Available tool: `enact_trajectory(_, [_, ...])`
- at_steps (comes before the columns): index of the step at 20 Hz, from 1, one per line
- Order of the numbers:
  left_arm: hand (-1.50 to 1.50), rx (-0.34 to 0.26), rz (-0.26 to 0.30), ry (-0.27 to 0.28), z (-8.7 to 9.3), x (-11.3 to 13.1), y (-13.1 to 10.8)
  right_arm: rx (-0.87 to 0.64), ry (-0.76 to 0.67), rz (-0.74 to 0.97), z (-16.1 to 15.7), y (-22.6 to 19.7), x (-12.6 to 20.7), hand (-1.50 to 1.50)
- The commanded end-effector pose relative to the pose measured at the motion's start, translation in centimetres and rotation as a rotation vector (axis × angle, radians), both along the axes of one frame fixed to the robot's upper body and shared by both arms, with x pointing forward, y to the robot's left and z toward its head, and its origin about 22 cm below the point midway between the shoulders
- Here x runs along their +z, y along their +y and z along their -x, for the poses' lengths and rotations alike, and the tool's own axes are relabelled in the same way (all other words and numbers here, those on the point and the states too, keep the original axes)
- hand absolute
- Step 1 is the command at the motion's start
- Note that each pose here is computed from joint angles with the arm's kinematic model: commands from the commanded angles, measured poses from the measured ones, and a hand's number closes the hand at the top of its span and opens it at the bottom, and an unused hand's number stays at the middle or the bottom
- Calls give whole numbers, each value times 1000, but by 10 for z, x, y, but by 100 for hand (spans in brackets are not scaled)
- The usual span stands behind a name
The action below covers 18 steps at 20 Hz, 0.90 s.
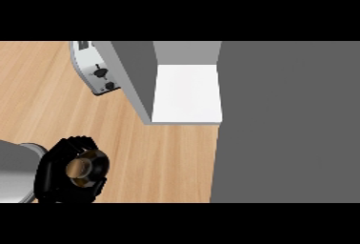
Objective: Pick up the wine, place it into the cabinet and close the cabinet
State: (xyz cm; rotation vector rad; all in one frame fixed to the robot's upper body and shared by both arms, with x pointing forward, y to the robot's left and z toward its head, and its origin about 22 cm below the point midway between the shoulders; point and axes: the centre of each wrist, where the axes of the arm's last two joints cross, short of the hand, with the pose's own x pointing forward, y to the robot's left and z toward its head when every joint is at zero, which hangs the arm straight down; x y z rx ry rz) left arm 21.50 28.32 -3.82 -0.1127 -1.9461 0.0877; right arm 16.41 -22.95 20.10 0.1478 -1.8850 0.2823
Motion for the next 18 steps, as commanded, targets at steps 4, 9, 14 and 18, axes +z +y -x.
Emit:
enact_trajectory(4, [150,-113,55,14,2,44,-40,58,-44,-57,32,1,11,-150])
enact_trajectory(9, [150,-101,-25,17,2,71,-49,66,-29,-43,27,-7,11,-150])
enact_trajectory(14, [150,-176,24,31,-10,113,-99,65,-41,-57,20,2,12,-150])
enact_trajectory(18, [150,-221,40,29,-13,121,-127,98,-23,-58,33,-4,15,-150])
